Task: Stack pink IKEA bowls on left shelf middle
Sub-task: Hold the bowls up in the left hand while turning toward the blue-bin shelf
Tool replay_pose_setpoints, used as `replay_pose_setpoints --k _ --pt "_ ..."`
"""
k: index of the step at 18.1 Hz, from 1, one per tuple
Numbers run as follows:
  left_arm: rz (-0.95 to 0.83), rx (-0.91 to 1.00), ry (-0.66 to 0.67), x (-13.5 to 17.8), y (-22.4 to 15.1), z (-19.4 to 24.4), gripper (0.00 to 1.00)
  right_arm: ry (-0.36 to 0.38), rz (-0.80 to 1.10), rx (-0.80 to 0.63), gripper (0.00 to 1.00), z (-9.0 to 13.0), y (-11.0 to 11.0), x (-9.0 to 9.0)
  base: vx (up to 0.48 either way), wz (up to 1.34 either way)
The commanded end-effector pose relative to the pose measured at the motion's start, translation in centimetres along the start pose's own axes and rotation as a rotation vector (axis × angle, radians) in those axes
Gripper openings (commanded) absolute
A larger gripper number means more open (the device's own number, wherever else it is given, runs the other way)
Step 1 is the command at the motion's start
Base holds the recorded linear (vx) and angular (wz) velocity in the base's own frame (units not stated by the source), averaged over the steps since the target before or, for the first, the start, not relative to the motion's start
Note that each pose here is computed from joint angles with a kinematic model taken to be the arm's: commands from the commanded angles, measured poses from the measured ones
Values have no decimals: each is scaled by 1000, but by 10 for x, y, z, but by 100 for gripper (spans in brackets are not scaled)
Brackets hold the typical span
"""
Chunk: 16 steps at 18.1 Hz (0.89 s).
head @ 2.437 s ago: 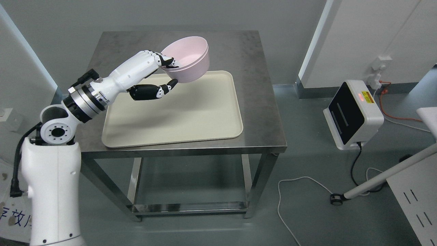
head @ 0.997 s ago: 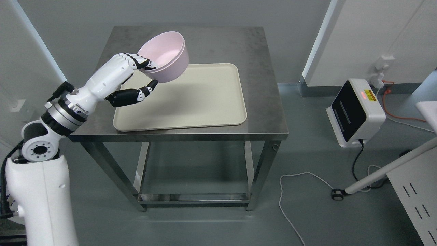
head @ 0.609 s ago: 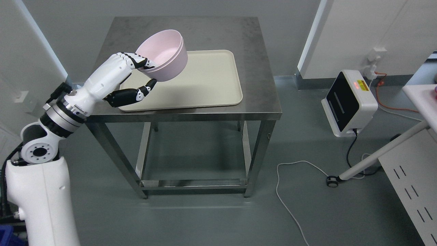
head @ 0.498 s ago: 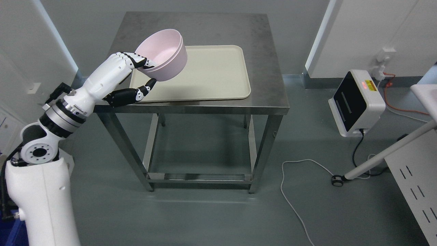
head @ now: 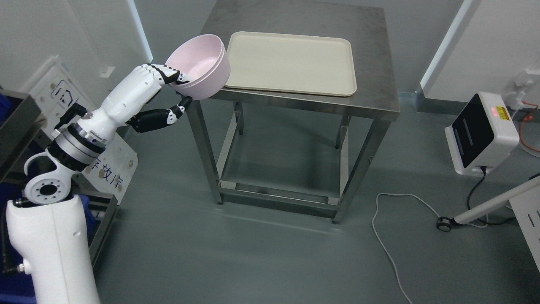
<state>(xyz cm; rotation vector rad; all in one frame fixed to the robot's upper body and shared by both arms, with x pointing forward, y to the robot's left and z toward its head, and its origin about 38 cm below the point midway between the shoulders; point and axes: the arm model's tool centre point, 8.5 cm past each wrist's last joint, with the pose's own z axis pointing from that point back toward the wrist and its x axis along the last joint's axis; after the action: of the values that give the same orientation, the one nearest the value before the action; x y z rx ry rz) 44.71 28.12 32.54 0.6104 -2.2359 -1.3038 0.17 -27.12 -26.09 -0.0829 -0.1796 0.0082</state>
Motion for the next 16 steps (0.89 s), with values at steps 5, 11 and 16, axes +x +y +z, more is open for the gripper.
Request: replay_pose_setpoints --k 5,11,16 --pt "35 17 -16 8 -12 -7 8 0 3 -19 100 0 -12 0 -271 249" --pt "35 17 -18 8 -11 -8 9 0 3 -19 100 0 -12 0 -284 130" --pt "33 18 -21 8 -11 -9 9 0 3 -17 100 0 -11 0 -317 131"
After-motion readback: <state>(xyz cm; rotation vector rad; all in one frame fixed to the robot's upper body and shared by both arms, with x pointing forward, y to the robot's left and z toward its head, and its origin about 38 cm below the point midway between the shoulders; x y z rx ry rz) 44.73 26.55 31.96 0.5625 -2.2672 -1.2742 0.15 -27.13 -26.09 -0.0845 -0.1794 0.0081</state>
